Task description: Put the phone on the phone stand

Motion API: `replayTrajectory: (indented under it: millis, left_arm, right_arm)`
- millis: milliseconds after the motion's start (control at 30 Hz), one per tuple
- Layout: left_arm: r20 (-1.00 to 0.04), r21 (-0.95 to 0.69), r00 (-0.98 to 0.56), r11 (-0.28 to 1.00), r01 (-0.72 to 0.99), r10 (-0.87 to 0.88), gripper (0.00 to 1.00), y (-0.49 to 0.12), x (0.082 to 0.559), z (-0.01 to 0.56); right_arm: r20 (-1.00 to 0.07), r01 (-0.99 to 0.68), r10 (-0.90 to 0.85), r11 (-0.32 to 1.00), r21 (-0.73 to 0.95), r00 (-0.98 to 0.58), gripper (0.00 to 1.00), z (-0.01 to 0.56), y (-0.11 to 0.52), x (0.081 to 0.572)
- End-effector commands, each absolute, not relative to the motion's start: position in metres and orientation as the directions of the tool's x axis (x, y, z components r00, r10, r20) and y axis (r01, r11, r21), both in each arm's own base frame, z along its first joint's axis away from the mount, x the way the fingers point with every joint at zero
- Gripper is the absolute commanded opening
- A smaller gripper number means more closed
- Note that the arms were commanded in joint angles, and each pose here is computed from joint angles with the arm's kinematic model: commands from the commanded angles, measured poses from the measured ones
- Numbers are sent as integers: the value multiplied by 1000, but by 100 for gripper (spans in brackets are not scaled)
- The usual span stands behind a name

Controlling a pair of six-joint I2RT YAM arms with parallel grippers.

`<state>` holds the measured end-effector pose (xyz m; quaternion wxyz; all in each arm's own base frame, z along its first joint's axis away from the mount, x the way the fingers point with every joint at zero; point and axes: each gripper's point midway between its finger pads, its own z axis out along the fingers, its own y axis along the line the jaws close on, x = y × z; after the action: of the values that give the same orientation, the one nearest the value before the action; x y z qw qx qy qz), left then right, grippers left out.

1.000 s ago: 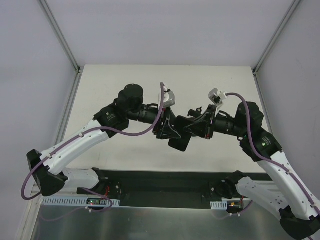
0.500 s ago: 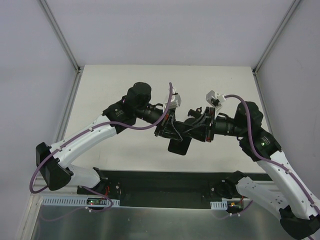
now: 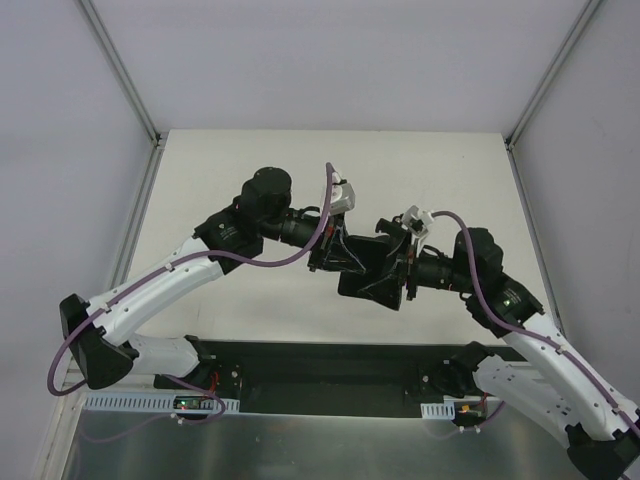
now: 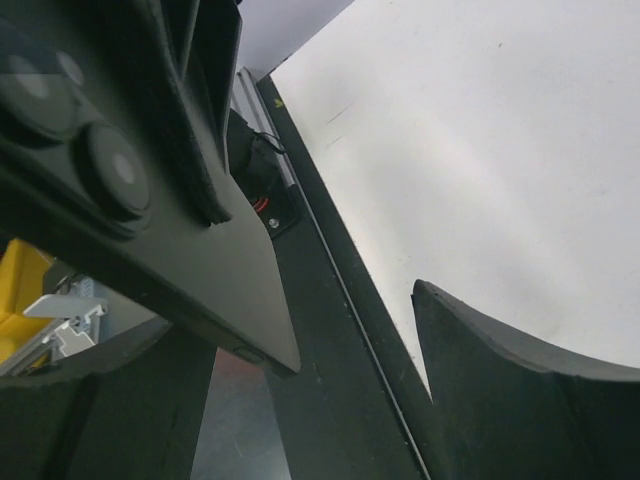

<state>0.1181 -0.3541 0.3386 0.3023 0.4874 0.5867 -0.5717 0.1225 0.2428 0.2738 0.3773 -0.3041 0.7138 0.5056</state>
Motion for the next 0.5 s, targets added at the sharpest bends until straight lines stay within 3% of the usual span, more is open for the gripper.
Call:
replayTrajectory:
  millis: [0,200,233,267,300,400,467]
  left_arm:
    - [-939,-334,-313,-166,928,139,0,-354,114,366]
    - [-942,-330,-315,-156,931,114,0,-357,117,370]
    - [-943,-329,-314,-158,931,114,0,-357,117,370]
    - [-943,-329,-312,-171,929,116,0,-357,115,371]
    - [-945,-322,-304,-182,929,118,6,-356,114,372]
    - [-943,-327,-305,-202,923,131,34,-355,110,373]
    - [-946,-318,-296,-205,926,131,39,-356,110,375]
  right_arm:
    - [-875,-850,39,223,478,-482,75,301,256,119]
    - [-878,-852,82,213,478,-472,47,306,267,123]
    - [-878,-847,89,233,478,-471,28,305,267,127]
    - [-878,-846,86,239,477,-471,16,304,267,128]
    - [-881,-848,79,241,471,-467,1,303,268,128]
    - [-882,-850,49,245,466,-469,1,296,267,126]
    - [-882,-852,40,239,465,-470,1,295,266,124]
